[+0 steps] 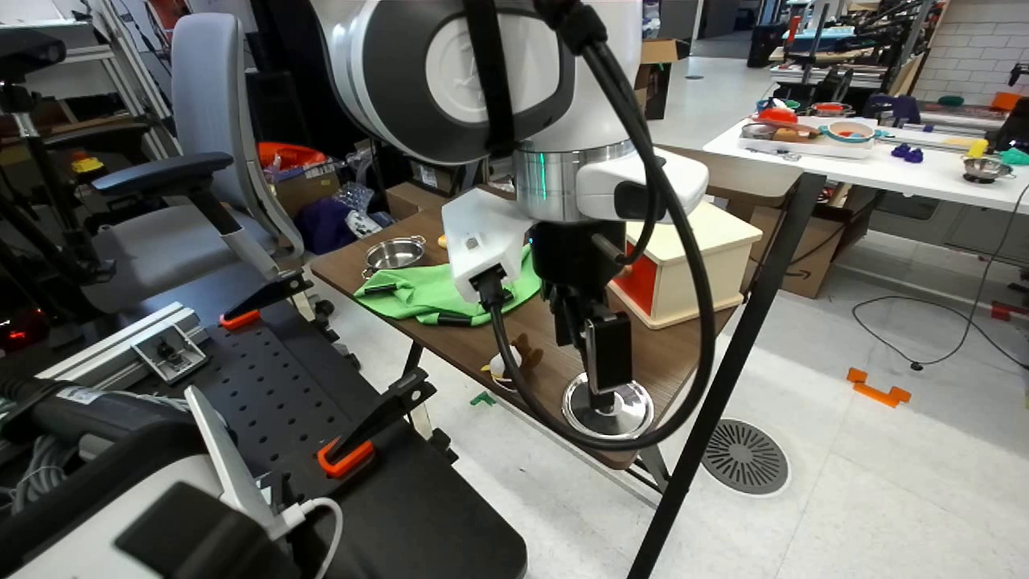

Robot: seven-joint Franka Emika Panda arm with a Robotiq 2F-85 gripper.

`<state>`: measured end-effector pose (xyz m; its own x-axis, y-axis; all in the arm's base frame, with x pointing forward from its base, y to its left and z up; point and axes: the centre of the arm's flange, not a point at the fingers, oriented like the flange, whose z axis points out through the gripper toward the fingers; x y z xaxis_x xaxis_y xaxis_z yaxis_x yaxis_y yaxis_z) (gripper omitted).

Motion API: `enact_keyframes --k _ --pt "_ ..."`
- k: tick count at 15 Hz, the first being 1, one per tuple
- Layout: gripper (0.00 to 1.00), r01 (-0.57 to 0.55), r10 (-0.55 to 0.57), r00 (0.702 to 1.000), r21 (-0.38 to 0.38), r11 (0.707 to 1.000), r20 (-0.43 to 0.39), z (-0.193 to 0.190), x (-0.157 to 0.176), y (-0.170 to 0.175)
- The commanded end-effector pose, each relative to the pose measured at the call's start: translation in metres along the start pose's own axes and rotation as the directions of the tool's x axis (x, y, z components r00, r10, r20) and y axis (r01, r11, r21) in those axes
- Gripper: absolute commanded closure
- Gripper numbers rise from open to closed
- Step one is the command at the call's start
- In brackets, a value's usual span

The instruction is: Pick the lid and put it on the pot

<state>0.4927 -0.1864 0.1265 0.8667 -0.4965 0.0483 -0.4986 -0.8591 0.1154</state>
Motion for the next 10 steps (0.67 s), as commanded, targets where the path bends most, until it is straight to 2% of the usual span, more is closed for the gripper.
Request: enact_keyframes --k 1,7,10 --pt "0.00 0.010 -0.010 1.000 0.001 1.000 0.003 0.003 0.002 -0.002" --pt "0.00 0.035 -0.034 0.999 0.019 0.999 -0.010 0.016 0.016 -0.012" --pt "0.00 0.040 -0.040 0.999 0.000 0.999 -0.016 0.029 0.021 -0.014"
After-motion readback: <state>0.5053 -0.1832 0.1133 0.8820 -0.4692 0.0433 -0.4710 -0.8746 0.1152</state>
